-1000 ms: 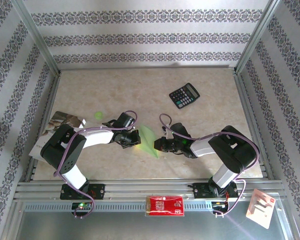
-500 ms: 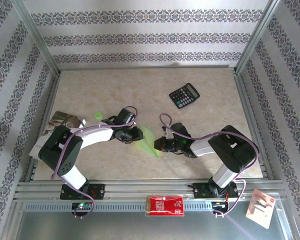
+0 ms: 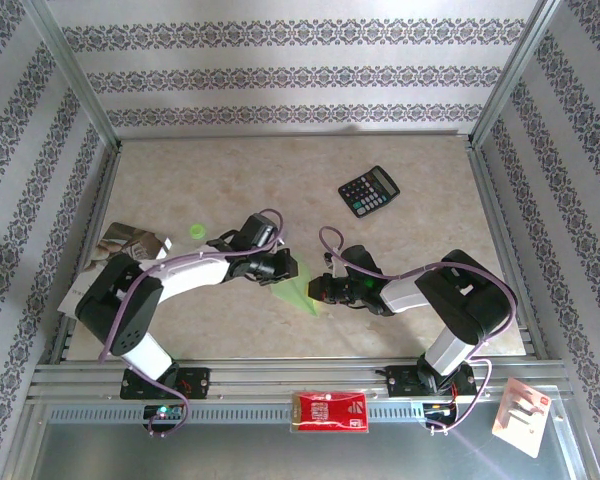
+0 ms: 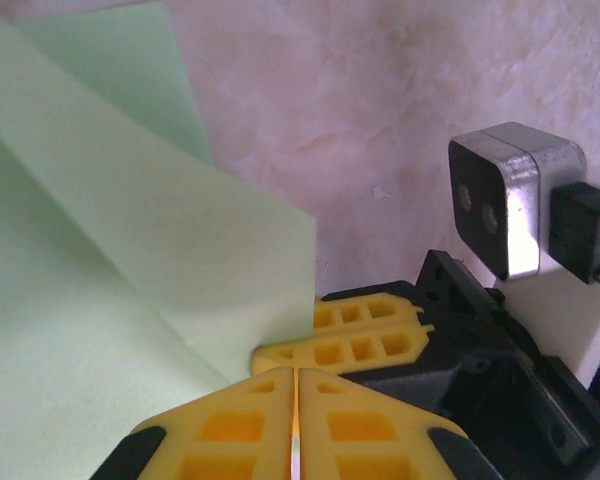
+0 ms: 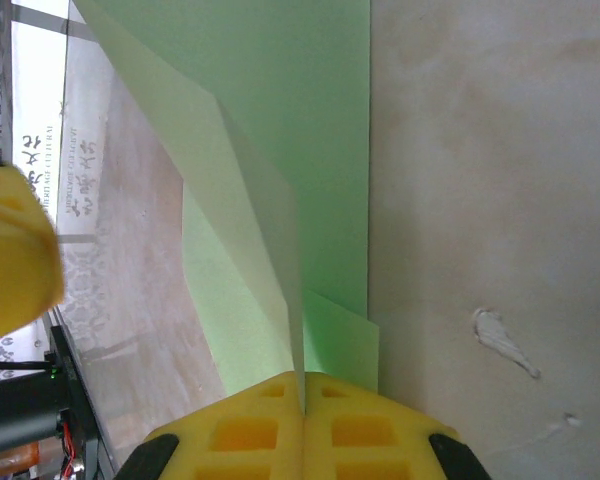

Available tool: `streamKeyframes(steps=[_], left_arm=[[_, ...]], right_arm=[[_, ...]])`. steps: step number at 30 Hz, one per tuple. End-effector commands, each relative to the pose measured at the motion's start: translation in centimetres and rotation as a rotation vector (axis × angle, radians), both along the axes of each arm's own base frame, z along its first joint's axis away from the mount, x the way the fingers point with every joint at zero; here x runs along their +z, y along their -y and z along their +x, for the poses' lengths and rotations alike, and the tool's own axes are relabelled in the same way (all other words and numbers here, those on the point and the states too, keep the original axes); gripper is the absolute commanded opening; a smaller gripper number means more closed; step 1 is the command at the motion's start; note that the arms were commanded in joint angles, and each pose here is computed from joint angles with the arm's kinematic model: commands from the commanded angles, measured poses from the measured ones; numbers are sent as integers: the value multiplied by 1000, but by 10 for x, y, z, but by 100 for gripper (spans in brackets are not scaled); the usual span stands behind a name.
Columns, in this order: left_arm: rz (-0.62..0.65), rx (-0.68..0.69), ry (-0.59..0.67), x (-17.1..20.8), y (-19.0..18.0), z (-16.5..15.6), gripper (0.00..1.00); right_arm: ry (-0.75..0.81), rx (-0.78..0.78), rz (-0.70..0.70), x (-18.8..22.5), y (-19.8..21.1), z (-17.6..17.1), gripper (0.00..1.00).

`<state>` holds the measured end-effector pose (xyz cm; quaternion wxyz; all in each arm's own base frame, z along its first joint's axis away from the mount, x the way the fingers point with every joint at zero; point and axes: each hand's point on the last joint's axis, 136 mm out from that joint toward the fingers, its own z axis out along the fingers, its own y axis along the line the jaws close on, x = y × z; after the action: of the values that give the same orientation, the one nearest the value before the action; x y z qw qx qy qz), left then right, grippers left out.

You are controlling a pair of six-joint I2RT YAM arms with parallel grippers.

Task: Fold a paper plane with a square sheet of paper (pick it up from the middle)
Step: Fourth fold the wing at the center of the table.

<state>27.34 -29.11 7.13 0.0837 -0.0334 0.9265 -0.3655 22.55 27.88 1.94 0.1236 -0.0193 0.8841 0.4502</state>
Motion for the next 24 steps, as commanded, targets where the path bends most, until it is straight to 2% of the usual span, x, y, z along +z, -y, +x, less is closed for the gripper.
streamKeyframes(steps=[1,24], left_arm=[[-49,-20,12,7,16,9,8],[26,17,-32,-40,9,22,7]], right_arm=[[-17,-35,-89,-25,8,4,0],[-24,-39,-92,-26,8,4,0]])
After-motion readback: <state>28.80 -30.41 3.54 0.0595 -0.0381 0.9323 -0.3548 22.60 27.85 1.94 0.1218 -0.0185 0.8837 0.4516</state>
